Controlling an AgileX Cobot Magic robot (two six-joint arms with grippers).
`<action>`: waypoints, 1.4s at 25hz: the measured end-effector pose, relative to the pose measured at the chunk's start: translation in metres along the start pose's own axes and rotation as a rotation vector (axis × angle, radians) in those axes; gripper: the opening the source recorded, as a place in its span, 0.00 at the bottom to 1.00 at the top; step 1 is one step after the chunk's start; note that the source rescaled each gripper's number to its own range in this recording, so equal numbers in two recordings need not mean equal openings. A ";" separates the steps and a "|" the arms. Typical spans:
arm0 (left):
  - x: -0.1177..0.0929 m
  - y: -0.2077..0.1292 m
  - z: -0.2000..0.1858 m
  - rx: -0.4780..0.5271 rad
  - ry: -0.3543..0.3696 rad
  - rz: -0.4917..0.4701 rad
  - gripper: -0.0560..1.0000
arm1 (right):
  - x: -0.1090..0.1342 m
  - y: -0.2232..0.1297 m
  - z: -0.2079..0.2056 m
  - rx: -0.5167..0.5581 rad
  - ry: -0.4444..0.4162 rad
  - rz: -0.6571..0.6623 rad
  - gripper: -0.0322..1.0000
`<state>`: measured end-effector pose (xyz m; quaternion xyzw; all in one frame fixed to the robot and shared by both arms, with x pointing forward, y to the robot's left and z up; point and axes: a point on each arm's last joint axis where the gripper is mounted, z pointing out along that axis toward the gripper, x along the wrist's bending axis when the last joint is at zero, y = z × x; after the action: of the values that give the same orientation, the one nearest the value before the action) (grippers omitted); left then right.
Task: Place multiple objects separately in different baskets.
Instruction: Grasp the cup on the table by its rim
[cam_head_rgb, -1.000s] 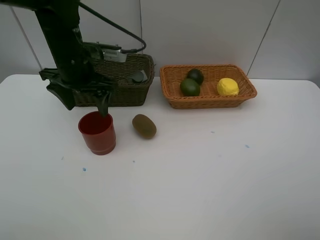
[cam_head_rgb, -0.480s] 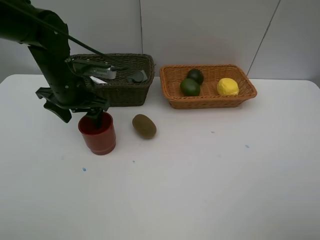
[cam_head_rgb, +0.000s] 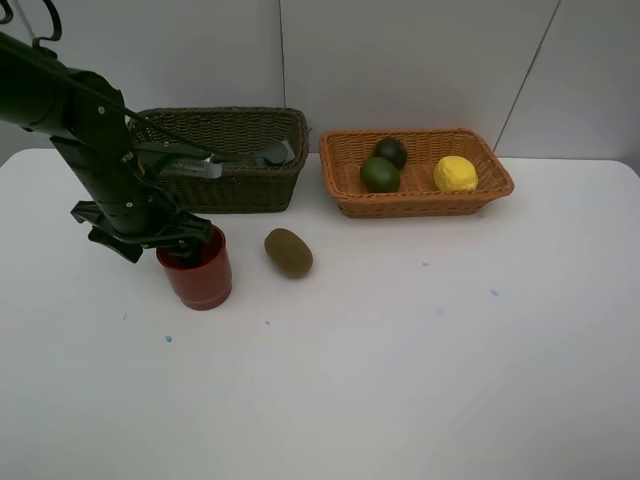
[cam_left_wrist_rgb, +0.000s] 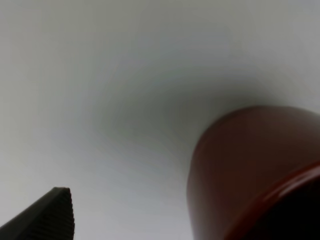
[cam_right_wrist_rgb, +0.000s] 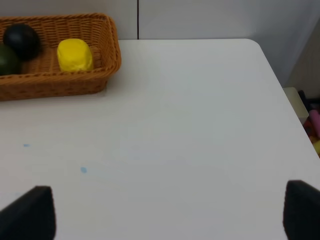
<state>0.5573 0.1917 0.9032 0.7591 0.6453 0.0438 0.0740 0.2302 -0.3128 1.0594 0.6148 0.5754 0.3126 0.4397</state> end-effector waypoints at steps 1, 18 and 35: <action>0.000 0.000 0.003 0.006 0.001 0.000 1.00 | 0.000 0.000 0.000 0.000 0.000 0.000 1.00; -0.001 -0.005 0.007 0.063 -0.004 -0.028 0.05 | 0.000 0.000 0.000 0.000 0.000 0.000 1.00; -0.002 0.001 -0.039 -0.067 -0.029 -0.027 0.05 | 0.000 0.000 0.000 0.000 0.000 0.000 1.00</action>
<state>0.5518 0.1921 0.9419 0.7481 0.6524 0.0536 0.1093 0.2302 -0.3128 1.0594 0.6148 0.5754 0.3126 0.4397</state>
